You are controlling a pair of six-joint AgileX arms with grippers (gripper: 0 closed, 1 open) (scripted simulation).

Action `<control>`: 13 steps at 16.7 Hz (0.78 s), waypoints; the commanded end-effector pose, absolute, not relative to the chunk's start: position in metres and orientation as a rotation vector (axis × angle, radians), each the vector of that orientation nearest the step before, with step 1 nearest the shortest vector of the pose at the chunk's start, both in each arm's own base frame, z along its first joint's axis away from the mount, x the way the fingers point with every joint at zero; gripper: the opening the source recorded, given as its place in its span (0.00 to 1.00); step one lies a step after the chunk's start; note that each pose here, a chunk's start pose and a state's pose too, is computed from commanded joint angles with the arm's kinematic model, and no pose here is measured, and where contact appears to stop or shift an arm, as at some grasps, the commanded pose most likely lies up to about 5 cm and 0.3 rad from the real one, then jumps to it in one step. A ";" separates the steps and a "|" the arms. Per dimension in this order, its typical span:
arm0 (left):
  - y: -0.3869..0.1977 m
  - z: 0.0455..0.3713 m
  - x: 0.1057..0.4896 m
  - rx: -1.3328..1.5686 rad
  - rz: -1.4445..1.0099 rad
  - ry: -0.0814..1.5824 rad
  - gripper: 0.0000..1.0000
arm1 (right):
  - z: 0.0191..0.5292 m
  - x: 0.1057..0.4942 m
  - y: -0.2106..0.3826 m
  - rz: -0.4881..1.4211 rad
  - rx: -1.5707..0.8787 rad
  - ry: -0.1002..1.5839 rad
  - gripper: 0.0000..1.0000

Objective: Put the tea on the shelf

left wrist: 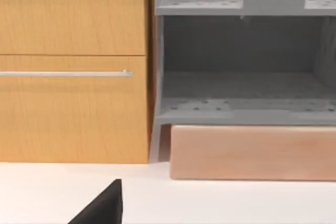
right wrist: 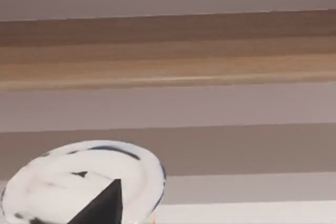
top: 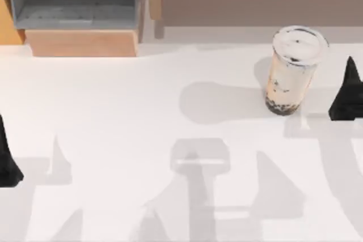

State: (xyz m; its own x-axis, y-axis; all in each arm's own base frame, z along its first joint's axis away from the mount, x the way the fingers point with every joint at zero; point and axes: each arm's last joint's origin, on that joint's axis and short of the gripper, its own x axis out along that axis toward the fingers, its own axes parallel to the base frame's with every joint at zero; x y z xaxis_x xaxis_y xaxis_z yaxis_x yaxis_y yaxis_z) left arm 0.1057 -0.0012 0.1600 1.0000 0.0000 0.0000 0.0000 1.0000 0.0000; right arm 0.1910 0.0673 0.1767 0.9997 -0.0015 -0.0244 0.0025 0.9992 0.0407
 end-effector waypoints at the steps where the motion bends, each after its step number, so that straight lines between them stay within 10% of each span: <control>1: -0.001 0.160 0.106 0.000 0.000 0.000 1.00 | 0.169 0.198 0.077 -0.002 0.037 0.039 1.00; 13: -0.001 0.160 0.106 0.000 0.000 0.000 1.00 | 0.083 0.216 0.149 -0.017 -0.011 0.098 1.00</control>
